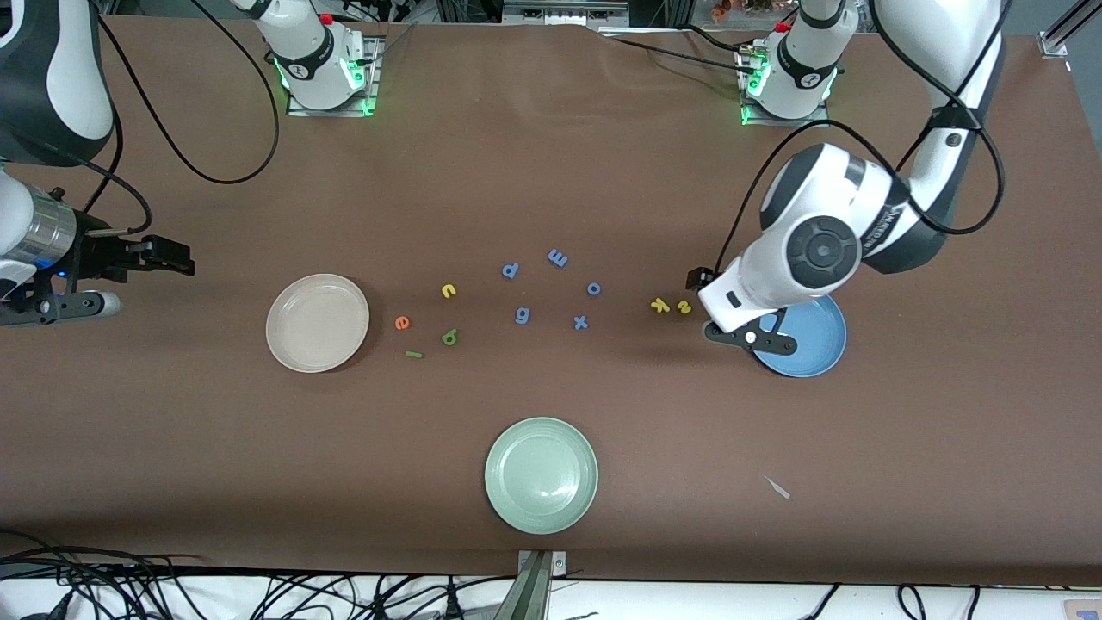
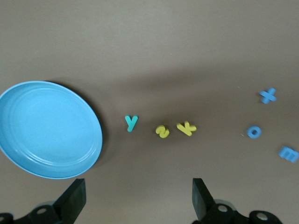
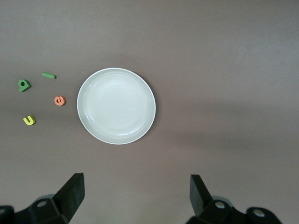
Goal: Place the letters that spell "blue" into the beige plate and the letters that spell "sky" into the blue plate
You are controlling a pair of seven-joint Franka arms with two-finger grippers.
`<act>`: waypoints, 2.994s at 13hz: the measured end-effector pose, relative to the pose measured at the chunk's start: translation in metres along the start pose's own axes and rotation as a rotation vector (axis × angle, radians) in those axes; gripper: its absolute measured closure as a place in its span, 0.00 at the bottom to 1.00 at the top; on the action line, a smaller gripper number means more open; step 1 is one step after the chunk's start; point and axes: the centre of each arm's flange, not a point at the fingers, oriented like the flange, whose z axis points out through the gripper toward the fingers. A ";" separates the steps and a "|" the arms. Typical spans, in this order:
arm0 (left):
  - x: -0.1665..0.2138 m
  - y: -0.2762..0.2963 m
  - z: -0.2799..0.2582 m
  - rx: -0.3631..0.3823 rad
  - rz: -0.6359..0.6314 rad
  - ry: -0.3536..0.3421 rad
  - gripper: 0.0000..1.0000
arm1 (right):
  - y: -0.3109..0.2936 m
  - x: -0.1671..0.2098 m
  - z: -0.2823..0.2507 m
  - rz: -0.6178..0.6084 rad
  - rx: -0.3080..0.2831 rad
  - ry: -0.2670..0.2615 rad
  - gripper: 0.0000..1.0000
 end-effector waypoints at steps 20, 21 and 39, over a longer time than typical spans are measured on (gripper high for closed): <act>0.033 0.007 0.116 -0.031 -0.028 0.039 0.10 | -0.216 0.030 0.206 0.055 0.069 0.103 0.00; 0.033 0.003 0.127 -0.041 -0.016 0.055 0.10 | -0.221 0.033 0.220 0.036 0.066 0.115 0.00; 0.015 -0.030 0.191 0.000 0.116 0.126 0.68 | -0.236 0.030 0.326 -0.112 0.012 0.161 0.12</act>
